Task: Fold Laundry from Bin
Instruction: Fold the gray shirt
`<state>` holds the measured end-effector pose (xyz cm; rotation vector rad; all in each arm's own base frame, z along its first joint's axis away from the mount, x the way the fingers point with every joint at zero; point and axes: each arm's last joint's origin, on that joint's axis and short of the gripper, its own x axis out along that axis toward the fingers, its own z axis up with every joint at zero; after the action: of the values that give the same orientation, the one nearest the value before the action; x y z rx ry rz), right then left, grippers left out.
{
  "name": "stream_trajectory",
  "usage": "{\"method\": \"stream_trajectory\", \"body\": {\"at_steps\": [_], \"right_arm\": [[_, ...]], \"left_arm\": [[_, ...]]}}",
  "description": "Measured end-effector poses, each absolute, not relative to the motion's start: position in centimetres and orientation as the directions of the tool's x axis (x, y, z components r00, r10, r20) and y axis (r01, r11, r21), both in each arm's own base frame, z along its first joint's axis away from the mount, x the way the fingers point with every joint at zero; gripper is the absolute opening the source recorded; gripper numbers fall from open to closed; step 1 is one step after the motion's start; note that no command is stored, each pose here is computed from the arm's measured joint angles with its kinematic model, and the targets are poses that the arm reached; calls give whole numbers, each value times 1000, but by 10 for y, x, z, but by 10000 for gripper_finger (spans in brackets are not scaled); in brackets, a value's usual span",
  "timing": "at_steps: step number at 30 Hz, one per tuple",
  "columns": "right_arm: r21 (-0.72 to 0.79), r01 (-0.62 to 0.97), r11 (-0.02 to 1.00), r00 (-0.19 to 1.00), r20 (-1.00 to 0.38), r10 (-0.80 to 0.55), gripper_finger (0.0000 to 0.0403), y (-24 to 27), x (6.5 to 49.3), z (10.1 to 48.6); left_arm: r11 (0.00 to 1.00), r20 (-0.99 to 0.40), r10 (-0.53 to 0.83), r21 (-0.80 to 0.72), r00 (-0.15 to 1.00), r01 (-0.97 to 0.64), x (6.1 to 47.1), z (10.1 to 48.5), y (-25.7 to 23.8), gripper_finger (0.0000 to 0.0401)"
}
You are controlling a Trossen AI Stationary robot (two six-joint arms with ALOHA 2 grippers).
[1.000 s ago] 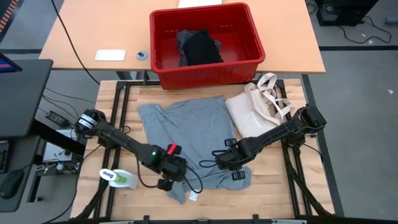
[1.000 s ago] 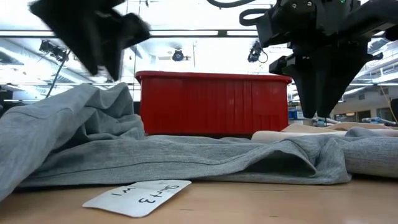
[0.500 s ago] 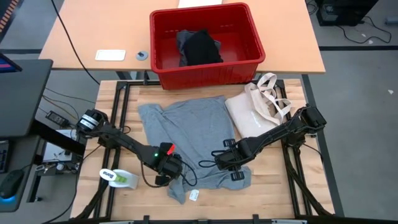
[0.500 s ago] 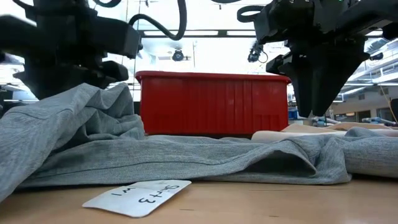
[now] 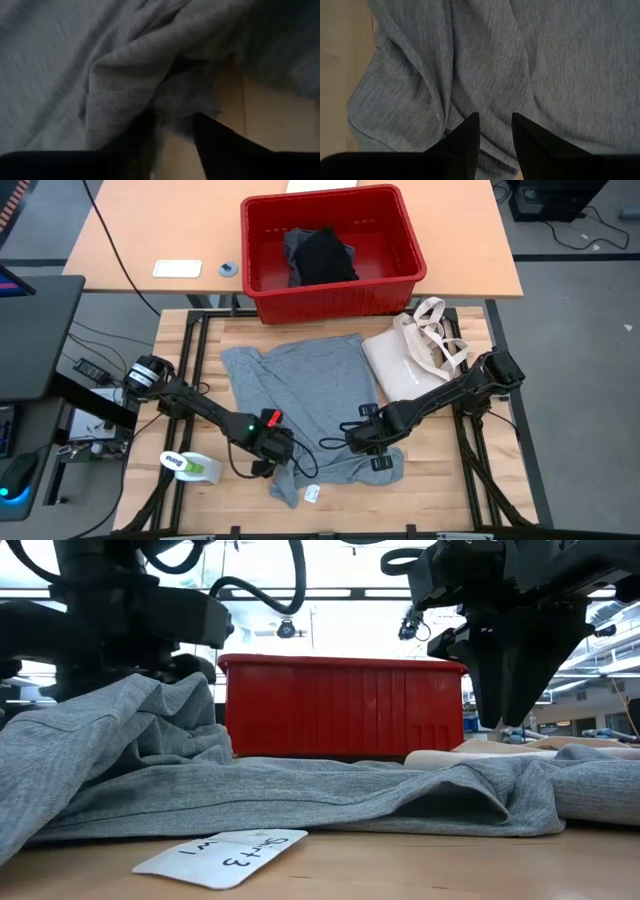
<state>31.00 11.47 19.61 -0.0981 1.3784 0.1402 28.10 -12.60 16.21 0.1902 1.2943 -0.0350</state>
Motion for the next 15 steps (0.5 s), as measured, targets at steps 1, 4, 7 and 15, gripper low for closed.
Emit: {"method": "stream_trajectory", "body": {"at_steps": [1,4,7,15], "right_arm": [[12,-157,988,185,-982,42,122,115,310,196],[13,-156,988,185,-982,42,122,115,310,196],[13,-157,988,185,-982,42,122,115,310,196],[13,-154,988,183,-982,41,122,115,310,196]], "left_arm": [[983,-959,74,116,274,141,281,162,-126,103],[983,-964,48,92,260,159,281,162,-126,27],[985,-975,11,49,220,167,280,161,-124,8],[985,-985,-2,28,173,169,275,203,-130,2]]}}
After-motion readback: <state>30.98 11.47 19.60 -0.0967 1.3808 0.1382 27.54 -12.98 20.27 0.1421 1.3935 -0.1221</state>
